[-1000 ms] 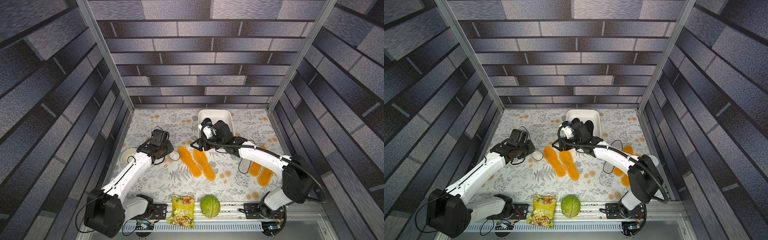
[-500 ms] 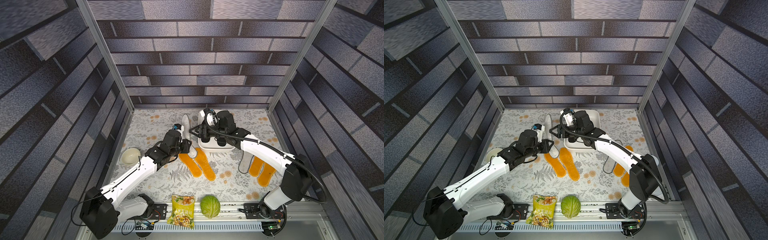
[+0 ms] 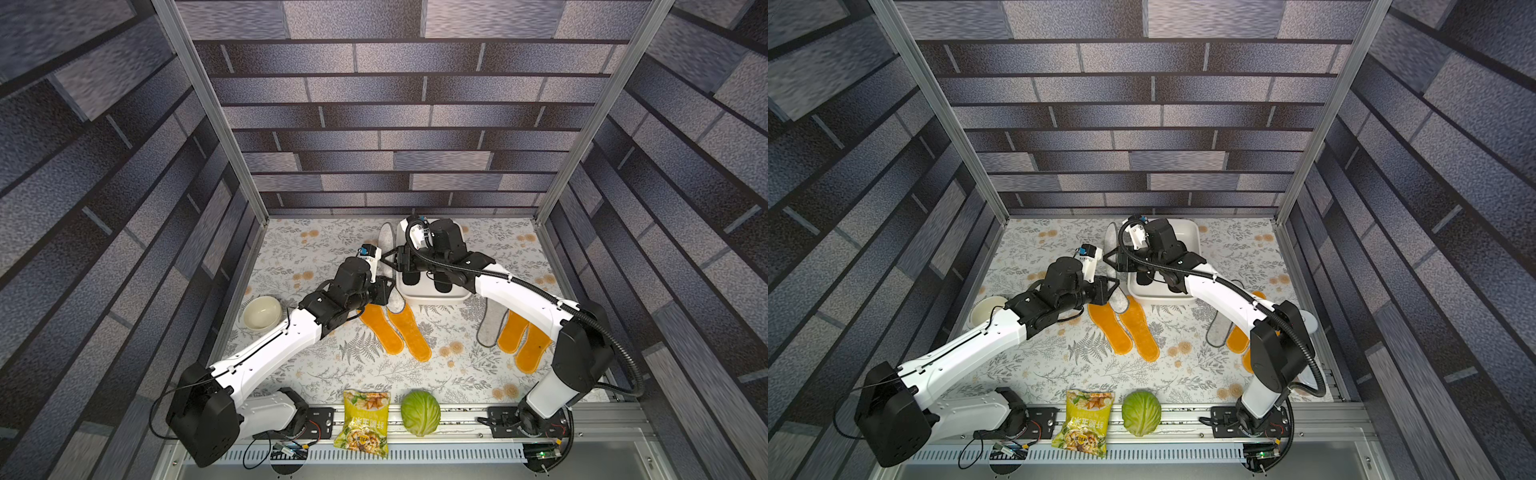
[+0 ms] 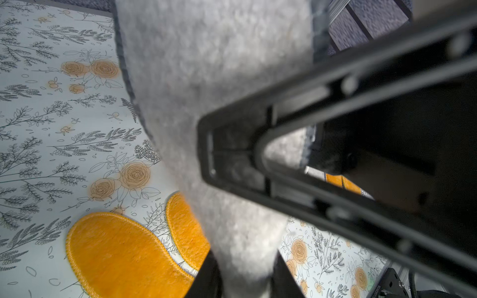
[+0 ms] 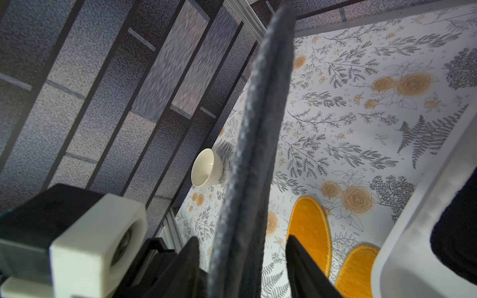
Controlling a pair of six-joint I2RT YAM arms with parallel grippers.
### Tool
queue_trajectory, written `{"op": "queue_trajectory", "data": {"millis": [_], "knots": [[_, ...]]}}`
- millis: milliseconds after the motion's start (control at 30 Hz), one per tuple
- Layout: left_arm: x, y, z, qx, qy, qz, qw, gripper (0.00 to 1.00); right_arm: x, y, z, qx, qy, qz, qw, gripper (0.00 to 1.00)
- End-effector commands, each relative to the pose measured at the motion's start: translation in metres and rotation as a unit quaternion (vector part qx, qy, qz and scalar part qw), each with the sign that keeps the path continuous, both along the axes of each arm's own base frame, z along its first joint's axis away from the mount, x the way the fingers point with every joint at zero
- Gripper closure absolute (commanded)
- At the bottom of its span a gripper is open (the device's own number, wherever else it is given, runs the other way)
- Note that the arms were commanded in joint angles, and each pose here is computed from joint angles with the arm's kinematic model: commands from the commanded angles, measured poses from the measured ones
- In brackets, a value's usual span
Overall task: Put the insoles into the storage box
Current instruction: Pick up the insole from the center of the board.
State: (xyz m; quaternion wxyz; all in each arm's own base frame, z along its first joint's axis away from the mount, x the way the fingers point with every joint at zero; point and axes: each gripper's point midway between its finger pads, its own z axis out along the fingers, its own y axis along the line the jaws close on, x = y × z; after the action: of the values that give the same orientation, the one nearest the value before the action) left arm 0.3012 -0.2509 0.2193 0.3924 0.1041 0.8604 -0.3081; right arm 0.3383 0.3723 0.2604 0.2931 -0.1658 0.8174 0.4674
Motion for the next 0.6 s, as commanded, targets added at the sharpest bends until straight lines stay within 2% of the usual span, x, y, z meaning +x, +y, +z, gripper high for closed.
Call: {"op": "queue_trajectory", "data": {"millis": [0, 33, 167, 200, 233, 267, 333, 367, 433, 567], "knots": [[0.004, -0.007, 0.015, -0.005, -0.022, -0.012, 1.0, 0.73, 0.011, -0.003, 0.003, -0.006, -0.007, -0.02, 1.0, 0.63], [0.004, -0.007, 0.013, -0.004, -0.021, -0.012, 1.0, 0.73, 0.012, -0.004, 0.002, -0.008, -0.007, -0.02, 1.0, 0.71], [0.004, -0.005, 0.008, 0.002, -0.014, -0.007, 1.0, 0.73, 0.013, -0.005, 0.001, -0.008, -0.009, -0.021, 1.0, 0.9], [0.004, -0.004, 0.007, 0.002, -0.012, -0.006, 1.0, 0.7, 0.014, -0.006, 0.002, -0.006, -0.01, -0.023, 1.0, 0.96], [0.004, -0.004, 0.006, 0.002, -0.011, -0.006, 1.0, 0.65, 0.014, -0.006, 0.002, -0.004, -0.01, -0.023, 1.0, 0.99], [0.004, -0.005, 0.005, 0.003, -0.011, -0.006, 1.0, 0.56, 0.013, -0.007, 0.003, -0.001, -0.011, -0.023, 1.0, 1.0], [0.005, -0.003, 0.005, 0.002, -0.01, 0.0, 1.0, 0.29, 0.014, -0.008, 0.004, 0.001, -0.017, -0.025, 1.0, 1.0], [0.005, -0.002, 0.006, 0.001, -0.009, 0.003, 1.0, 0.22, 0.015, -0.01, 0.005, 0.001, -0.023, -0.028, 0.999, 1.0], [0.003, 0.004, 0.001, 0.01, -0.001, 0.009, 1.0, 0.0, 0.018, -0.017, 0.008, 0.0, -0.033, -0.04, 0.999, 1.0], [0.0, 0.018, 0.004, 0.008, -0.009, 0.028, 1.0, 0.0, 0.031, -0.041, 0.012, -0.003, -0.047, -0.079, 0.996, 1.0]]}}
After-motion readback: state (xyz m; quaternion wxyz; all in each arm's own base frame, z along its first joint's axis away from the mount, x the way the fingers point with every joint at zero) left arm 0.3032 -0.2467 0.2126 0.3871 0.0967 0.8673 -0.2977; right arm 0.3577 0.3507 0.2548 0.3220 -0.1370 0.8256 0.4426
